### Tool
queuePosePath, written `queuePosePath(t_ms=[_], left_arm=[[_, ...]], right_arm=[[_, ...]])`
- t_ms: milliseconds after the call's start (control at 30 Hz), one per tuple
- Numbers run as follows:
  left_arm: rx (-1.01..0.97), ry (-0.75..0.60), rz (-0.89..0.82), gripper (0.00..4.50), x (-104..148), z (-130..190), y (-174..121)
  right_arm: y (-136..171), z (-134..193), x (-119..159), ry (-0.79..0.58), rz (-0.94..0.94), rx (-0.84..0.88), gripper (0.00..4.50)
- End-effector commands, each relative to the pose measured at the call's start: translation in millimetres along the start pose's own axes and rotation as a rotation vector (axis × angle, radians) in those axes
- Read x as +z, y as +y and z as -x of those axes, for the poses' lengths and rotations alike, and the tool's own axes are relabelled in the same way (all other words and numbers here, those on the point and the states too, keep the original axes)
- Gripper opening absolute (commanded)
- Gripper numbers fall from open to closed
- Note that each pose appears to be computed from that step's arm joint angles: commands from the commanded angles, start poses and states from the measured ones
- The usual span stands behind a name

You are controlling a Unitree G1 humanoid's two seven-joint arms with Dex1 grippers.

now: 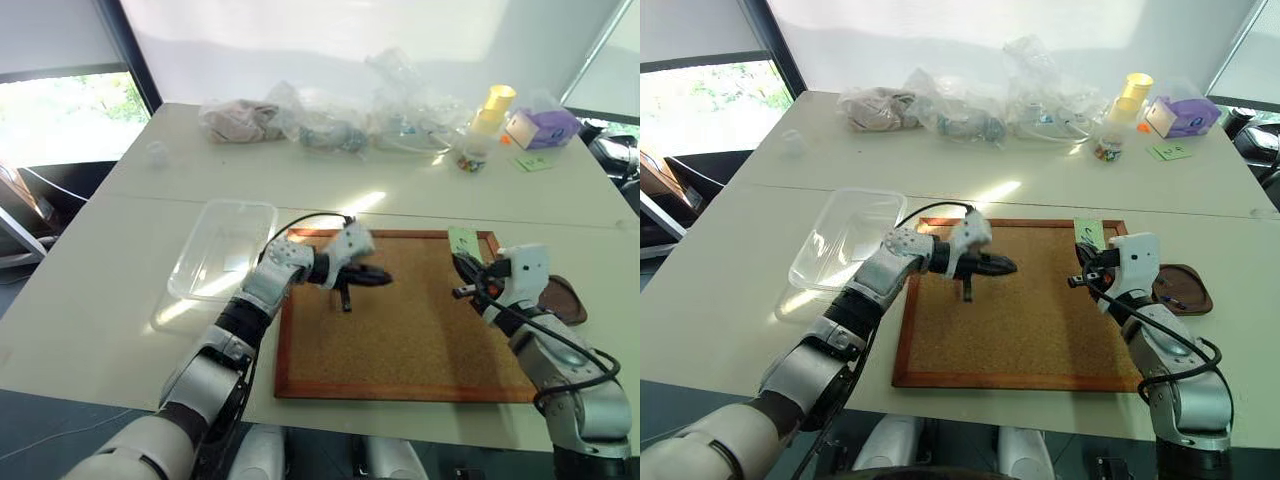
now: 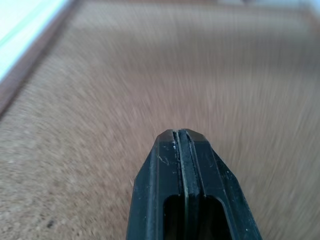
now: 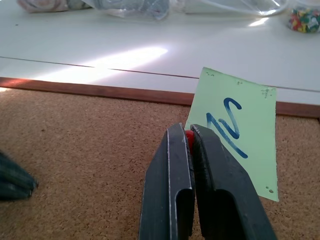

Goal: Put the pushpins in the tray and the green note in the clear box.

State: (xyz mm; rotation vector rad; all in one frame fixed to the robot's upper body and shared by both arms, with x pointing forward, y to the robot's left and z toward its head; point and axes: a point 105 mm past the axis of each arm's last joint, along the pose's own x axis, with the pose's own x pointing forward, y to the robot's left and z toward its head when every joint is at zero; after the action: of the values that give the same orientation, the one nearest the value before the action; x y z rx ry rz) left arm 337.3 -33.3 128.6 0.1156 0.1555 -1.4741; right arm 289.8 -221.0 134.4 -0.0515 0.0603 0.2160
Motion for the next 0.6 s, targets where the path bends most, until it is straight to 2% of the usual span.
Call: queuePosePath(t_ms=[33,133,300,333,467,600], left_arm=[[-0.021,-0.21,0.124,0.33,55.6,14.3,4.2],[-0.026,-0.252,0.225,1.36,65.5,18.8,5.5],[-0.016,-0.252,0.446,3.77,71.2,7.0,9.6],[-0.018,-0.247,0.472,4.4,71.6,3.9,9.1],[-0.006,-0.226,0.681,4.46,68.7,-18.6,12.0],[-0.031,-0.246,0.791,4.46,72.2,-33.6,11.1]], right_arm=[[2.1,7.9,20.8,-0.053,0.08,0.021,0.0],[3.3,11.0,24.3,-0.053,0.107,0.033,0.0],[12.5,14.2,34.3,-0.063,0.184,0.082,0.0],[13.5,14.4,35.5,-0.064,0.196,0.087,0.0],[18.2,13.9,42.9,-0.081,0.232,0.106,0.0],[25.9,13.9,44.7,-0.085,0.263,0.129,0.0]])
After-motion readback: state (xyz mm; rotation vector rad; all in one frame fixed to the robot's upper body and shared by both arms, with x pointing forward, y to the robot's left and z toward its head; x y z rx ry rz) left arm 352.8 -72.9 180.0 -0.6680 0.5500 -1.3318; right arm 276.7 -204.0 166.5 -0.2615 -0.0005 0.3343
